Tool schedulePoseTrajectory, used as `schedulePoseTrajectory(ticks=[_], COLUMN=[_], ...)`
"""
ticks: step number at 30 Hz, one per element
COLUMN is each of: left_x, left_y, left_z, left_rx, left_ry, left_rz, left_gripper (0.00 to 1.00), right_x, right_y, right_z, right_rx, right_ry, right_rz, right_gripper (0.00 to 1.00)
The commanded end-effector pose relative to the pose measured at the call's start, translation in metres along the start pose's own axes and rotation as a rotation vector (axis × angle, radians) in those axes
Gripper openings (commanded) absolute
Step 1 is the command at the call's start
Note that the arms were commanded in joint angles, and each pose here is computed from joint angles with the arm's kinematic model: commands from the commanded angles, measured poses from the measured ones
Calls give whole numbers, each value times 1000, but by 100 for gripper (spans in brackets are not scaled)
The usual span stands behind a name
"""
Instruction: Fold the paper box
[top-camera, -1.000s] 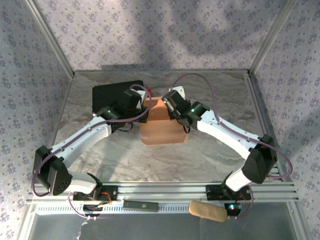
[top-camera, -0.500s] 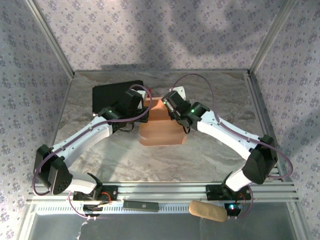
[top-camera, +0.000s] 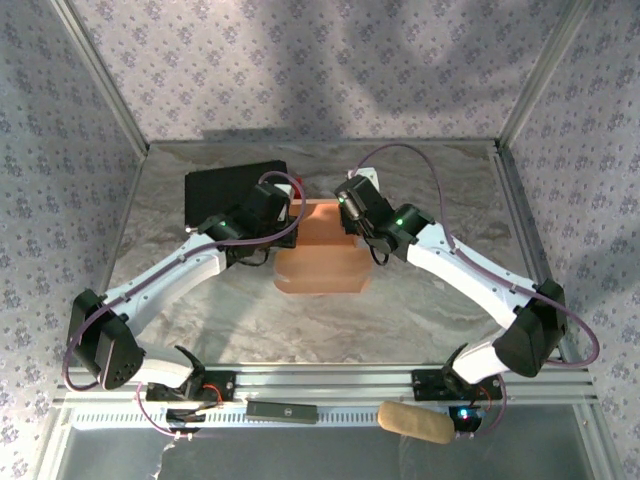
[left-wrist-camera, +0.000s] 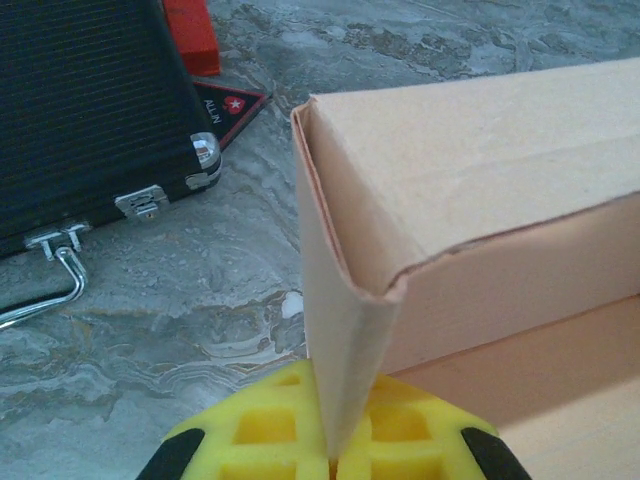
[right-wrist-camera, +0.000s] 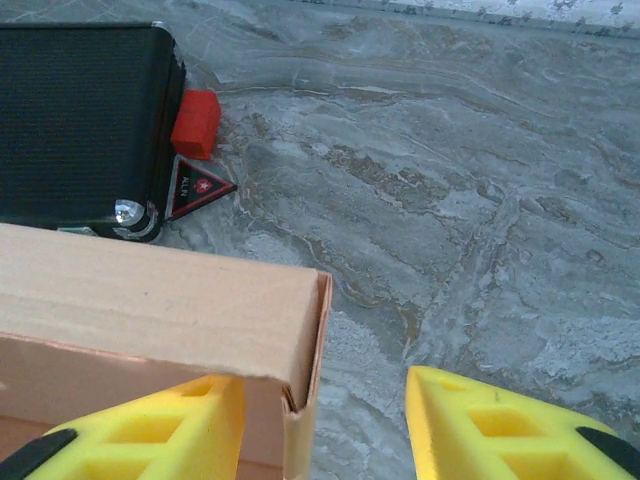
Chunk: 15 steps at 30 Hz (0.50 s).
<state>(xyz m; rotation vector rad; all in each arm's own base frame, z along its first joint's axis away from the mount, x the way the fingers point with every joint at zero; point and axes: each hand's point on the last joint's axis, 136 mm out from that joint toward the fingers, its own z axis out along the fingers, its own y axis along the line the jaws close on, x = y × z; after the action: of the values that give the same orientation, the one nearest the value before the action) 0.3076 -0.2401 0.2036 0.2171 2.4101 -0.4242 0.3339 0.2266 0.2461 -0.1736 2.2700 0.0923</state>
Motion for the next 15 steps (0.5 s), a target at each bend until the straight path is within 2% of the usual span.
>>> schedulePoseTrajectory(ticks=[1,9,15], left_x=[-9,-9,-10], left_y=[-4,-6,-8], left_z=[-5,-2,-2], left_rx=[-7,4,10], left_ry=[-21,-19,-24], left_rz=[-13,-10,-7], left_gripper=[0,0,0], right_x=[1,14,16], right_y=[-2,3,7], right_z=[-8,8,17], right_rx=[-14,19,45], right_ry=[-2,28,51], right_rz=[52,69,69], right_gripper=[46,39,30])
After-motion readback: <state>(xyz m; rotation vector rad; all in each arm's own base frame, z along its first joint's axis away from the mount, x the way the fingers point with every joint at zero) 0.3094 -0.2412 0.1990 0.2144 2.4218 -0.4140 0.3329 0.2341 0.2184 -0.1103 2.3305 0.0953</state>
